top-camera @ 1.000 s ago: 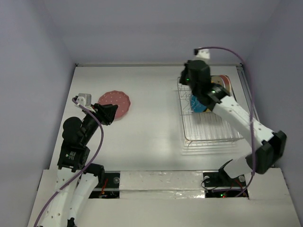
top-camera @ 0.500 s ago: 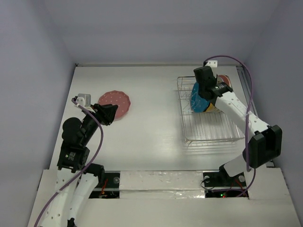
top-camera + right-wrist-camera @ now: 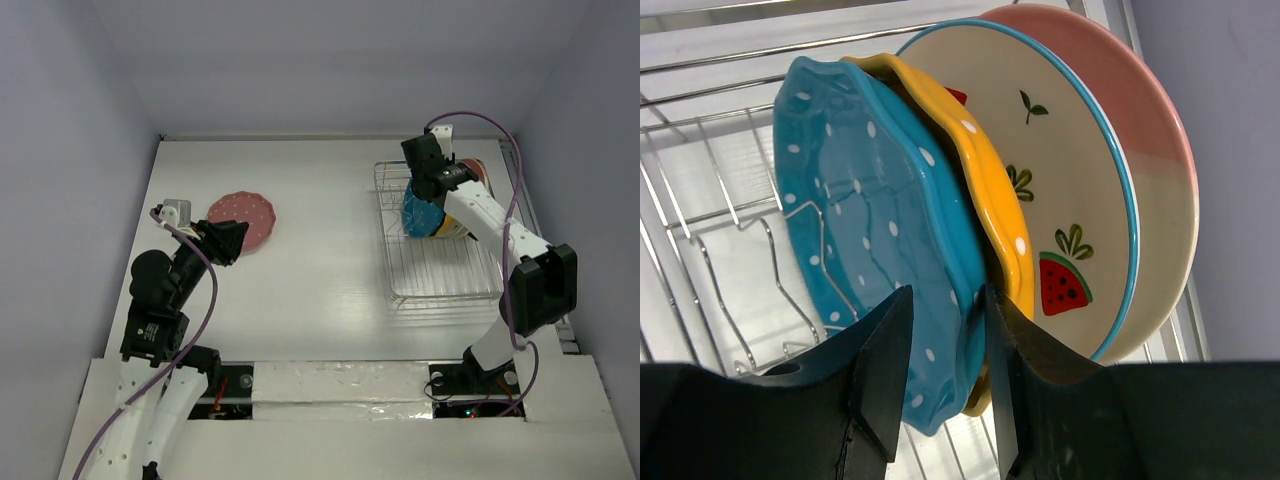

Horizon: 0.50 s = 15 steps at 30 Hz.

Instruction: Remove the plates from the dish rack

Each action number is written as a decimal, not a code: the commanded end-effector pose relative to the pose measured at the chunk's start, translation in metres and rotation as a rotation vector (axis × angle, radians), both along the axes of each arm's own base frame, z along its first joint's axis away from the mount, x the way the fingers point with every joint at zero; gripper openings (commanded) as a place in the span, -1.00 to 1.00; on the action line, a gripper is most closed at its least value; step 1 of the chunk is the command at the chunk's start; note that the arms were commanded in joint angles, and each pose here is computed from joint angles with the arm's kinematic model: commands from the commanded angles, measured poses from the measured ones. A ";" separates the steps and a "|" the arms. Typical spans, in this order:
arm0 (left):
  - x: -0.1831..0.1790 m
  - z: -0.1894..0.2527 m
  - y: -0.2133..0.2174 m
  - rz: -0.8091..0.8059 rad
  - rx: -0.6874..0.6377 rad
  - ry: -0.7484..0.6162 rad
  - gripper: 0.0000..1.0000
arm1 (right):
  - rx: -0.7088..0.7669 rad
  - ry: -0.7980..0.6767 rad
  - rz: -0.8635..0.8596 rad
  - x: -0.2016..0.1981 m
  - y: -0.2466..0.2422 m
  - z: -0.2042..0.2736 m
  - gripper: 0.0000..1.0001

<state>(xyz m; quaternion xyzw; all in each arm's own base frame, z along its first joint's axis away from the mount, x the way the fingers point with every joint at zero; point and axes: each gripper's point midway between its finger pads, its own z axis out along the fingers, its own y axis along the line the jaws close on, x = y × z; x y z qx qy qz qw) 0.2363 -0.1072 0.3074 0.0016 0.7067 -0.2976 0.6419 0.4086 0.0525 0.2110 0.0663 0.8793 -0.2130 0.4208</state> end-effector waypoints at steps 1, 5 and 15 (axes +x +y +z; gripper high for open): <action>-0.004 0.025 0.002 0.006 -0.007 -0.072 -0.37 | -0.032 -0.010 -0.040 0.004 -0.009 0.006 -0.20; -0.003 0.025 0.002 0.007 -0.007 -0.070 -0.37 | -0.052 0.016 -0.051 0.009 -0.009 -0.010 -0.20; -0.003 0.025 0.003 0.010 -0.006 -0.069 -0.36 | -0.066 0.023 -0.061 0.017 -0.007 -0.028 -0.23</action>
